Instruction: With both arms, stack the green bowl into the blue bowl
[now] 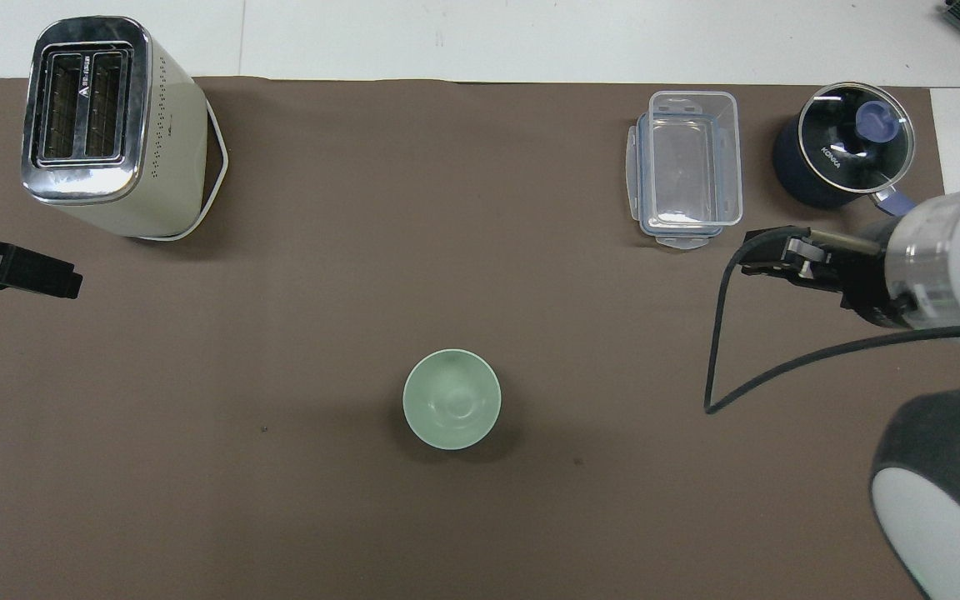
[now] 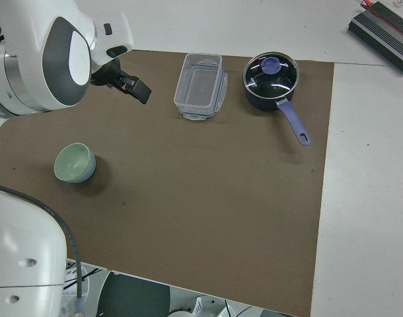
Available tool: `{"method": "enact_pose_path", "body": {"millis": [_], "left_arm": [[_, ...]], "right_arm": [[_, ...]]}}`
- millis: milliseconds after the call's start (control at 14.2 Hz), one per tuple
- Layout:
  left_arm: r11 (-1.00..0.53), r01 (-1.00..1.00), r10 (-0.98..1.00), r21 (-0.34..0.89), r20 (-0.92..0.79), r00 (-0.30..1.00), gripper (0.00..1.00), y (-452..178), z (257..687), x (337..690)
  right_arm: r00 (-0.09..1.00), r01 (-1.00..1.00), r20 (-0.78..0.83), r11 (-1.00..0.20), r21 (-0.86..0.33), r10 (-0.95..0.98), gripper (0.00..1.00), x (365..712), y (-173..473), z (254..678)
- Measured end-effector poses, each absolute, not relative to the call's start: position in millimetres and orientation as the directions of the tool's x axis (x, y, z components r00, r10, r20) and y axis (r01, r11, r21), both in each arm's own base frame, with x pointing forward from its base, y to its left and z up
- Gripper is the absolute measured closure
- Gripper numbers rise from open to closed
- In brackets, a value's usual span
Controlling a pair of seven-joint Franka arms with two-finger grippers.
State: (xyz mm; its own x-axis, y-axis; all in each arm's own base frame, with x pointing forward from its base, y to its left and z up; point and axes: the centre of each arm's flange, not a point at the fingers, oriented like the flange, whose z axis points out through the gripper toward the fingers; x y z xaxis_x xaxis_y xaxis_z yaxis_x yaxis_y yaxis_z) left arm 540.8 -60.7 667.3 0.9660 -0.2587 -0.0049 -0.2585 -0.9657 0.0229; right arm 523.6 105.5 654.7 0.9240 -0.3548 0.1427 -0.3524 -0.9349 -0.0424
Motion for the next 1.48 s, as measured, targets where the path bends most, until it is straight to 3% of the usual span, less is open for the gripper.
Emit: {"method": "enact_pose_path", "body": {"millis": [283,707,1484], "left_arm": [[-0.966,-0.258,-0.259,0.023,-0.005,0.966,0.0,-61,667,541],[-0.966,-0.259,-0.259,0.023,-0.005,0.966,0.0,-61,667,541],[-0.966,-0.259,-0.259,0.023,-0.005,0.966,0.0,-61,667,541]], "right_arm": [[0.923,-0.361,0.133,-0.932,-0.024,-0.361,0.0,522,62,670],[0.974,-0.214,0.079,-0.977,0.02,-0.212,0.0,513,-40,678],[0.986,-0.167,0.012,-0.986,0.02,-0.167,0.0,513,-25,660]]}}
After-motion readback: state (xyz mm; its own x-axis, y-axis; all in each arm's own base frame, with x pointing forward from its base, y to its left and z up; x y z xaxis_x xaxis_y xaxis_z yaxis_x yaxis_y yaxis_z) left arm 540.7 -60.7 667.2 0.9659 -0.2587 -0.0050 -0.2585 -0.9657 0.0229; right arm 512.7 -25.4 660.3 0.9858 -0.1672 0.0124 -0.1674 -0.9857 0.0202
